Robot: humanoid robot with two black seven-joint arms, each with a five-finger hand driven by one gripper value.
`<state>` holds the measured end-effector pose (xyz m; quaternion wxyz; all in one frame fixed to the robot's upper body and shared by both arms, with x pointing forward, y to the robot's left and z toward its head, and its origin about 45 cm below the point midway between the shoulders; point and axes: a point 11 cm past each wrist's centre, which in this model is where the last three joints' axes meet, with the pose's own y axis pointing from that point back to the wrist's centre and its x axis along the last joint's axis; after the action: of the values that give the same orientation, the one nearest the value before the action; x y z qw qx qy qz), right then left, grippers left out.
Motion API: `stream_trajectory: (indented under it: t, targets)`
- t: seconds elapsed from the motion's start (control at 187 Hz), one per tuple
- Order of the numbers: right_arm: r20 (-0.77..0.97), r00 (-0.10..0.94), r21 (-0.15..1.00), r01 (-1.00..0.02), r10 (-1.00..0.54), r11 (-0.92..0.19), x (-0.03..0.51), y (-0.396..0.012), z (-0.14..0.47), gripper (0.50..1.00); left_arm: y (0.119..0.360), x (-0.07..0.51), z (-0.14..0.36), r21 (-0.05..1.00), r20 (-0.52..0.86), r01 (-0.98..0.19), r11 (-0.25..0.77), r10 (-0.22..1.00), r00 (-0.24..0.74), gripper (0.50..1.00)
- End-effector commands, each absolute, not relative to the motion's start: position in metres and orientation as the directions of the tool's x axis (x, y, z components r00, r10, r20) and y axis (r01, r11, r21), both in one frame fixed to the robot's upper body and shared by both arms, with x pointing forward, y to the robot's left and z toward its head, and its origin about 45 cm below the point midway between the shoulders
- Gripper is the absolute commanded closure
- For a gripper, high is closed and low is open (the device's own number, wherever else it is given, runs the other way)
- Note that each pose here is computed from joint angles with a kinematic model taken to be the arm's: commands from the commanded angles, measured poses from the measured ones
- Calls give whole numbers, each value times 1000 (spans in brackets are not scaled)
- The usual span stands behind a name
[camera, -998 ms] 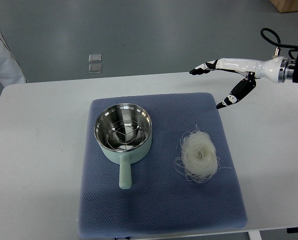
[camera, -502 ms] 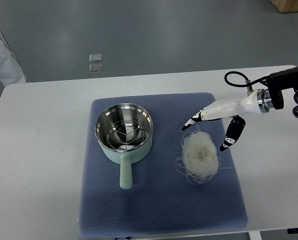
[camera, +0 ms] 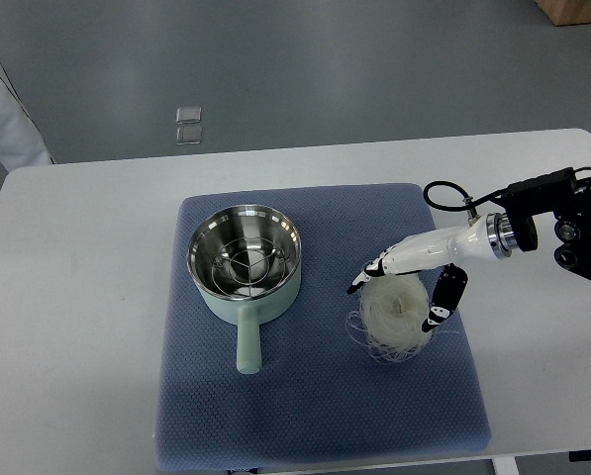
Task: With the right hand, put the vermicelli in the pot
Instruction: 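Lower the right hand onto the vermicelli and close fingers around it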
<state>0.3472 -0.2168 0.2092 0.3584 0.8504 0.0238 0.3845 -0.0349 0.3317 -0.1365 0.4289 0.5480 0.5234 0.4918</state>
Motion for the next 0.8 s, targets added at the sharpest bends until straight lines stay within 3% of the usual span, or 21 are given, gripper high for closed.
stream_trajectory:
  t: [0.0,0.406,0.571,0.795]
  targets:
    - [641,702,623,-239,311,-745,346,-216,206,576,332,-35,-136,985,90,152,-84,995,-32,500]
    - [642,707,626,-261,297,-735,344,-216,191,599,332,-35,-137,985,90,151,-84,995,-33,500]
    - [642,708,638,-281,294,-717,346,-220,188,644,332,-35,-136,985,90,152,-84,995,-32,500]
    - [642,708,643,-287,294,-710,347,-222,187,775,332,-35,-136,985,90,152,-84,995,-32,500]
